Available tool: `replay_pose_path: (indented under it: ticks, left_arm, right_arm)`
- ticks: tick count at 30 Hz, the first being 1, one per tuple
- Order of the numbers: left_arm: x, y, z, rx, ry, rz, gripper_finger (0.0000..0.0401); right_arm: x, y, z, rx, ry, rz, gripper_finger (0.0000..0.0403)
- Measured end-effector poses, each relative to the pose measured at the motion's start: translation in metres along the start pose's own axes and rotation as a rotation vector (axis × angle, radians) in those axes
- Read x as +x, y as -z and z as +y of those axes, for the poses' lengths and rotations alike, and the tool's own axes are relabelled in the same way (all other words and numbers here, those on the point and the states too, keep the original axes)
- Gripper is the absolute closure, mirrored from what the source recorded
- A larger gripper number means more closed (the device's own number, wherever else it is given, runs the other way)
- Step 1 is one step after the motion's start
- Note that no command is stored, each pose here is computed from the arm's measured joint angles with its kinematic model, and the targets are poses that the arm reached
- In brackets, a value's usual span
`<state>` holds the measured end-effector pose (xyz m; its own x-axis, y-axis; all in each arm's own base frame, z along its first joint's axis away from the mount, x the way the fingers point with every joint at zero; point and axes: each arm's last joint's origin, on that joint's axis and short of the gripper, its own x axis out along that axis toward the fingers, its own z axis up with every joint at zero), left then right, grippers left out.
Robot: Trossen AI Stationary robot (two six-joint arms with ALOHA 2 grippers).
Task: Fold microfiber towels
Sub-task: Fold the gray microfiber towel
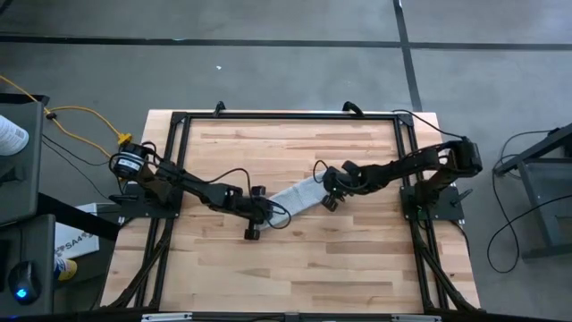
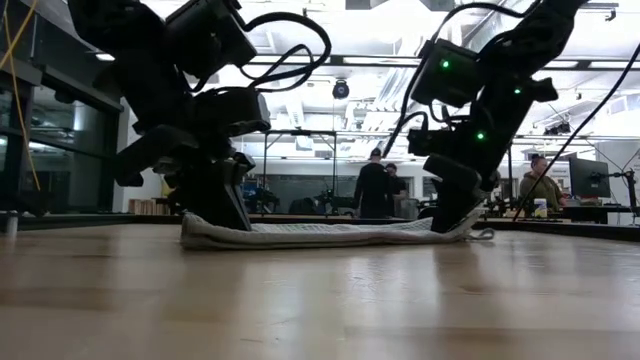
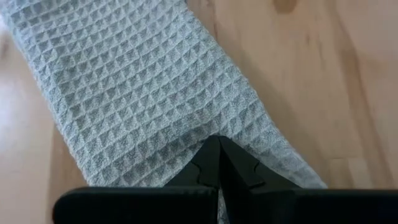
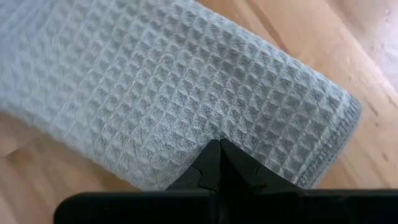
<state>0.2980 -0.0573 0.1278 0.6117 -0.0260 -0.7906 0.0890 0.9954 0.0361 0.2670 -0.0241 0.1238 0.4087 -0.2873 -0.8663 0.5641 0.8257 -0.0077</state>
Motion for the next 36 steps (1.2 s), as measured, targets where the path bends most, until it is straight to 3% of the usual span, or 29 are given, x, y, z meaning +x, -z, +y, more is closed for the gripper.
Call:
replay_pose_path:
  ticks: [18, 36]
  left_arm:
    - [0.004, -0.012, -0.012, -0.033, 0.037, -0.096, 0.0401]
    - [0.017, -0.016, -0.014, -0.01, 0.066, -0.19, 0.0401]
  right_arm:
    - [0.007, -0.023, -0.022, -0.049, -0.115, -0.074, 0.0401]
    - [-0.018, -0.023, 0.013, -0.051, -0.151, -0.113, 0.0401]
